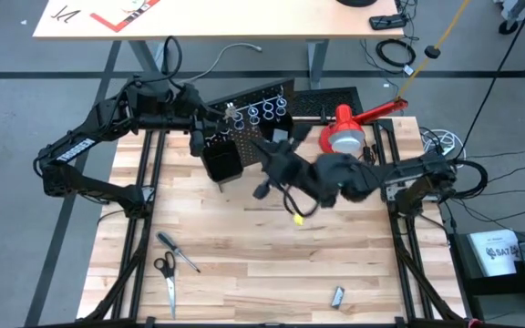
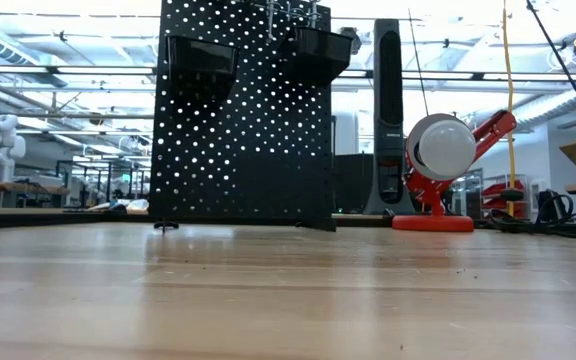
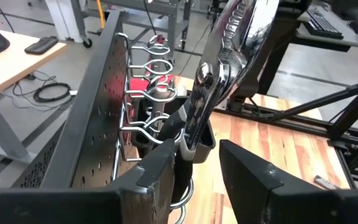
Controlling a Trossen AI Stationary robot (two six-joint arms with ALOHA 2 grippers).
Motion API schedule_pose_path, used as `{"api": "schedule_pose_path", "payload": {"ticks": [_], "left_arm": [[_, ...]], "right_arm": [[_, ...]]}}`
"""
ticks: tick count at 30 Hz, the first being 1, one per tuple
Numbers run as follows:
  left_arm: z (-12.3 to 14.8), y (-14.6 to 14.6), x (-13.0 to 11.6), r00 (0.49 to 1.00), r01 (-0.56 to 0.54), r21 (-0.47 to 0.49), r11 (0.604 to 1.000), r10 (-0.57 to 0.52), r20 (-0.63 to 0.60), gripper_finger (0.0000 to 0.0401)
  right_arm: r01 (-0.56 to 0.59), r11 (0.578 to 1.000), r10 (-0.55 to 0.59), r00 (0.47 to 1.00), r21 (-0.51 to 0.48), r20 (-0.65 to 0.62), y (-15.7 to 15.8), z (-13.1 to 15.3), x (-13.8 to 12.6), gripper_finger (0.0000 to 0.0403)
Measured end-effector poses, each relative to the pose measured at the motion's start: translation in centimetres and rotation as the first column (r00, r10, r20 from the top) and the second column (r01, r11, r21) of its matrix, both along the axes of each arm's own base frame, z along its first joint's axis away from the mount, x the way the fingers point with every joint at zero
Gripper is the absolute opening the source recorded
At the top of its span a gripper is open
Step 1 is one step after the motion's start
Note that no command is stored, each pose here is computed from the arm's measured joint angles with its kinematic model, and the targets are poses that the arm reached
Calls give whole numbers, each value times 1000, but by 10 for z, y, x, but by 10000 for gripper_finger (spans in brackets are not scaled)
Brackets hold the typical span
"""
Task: Hang tools onto peg board
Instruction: Hang the pliers on the pegboard
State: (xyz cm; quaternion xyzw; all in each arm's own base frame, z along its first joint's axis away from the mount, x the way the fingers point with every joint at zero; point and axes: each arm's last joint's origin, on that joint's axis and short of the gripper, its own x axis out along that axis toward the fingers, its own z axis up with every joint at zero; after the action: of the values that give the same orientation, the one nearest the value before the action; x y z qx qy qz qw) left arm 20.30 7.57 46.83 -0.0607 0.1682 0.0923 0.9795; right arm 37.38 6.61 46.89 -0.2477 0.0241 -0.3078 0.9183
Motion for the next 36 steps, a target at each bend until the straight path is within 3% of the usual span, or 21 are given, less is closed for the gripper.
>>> {"api": "schedule_pose_path", "payload": {"ticks": [9, 13, 36], "left_arm": [[0, -1, 1, 1000, 11, -3, 1000, -11, 1, 144], [0, -1, 1, 1000, 13, -3, 1000, -13, 1, 144], [1, -2, 2, 999, 39, -7, 999, -38, 16, 144]], "right_arm": [[-37, 999, 36, 999, 37, 28, -51, -9, 18, 162], [-16, 999, 14, 998, 35, 61, -67, -8, 21, 195], [13, 1000, -16, 991, 24, 131, -95, -3, 21, 197]]}}
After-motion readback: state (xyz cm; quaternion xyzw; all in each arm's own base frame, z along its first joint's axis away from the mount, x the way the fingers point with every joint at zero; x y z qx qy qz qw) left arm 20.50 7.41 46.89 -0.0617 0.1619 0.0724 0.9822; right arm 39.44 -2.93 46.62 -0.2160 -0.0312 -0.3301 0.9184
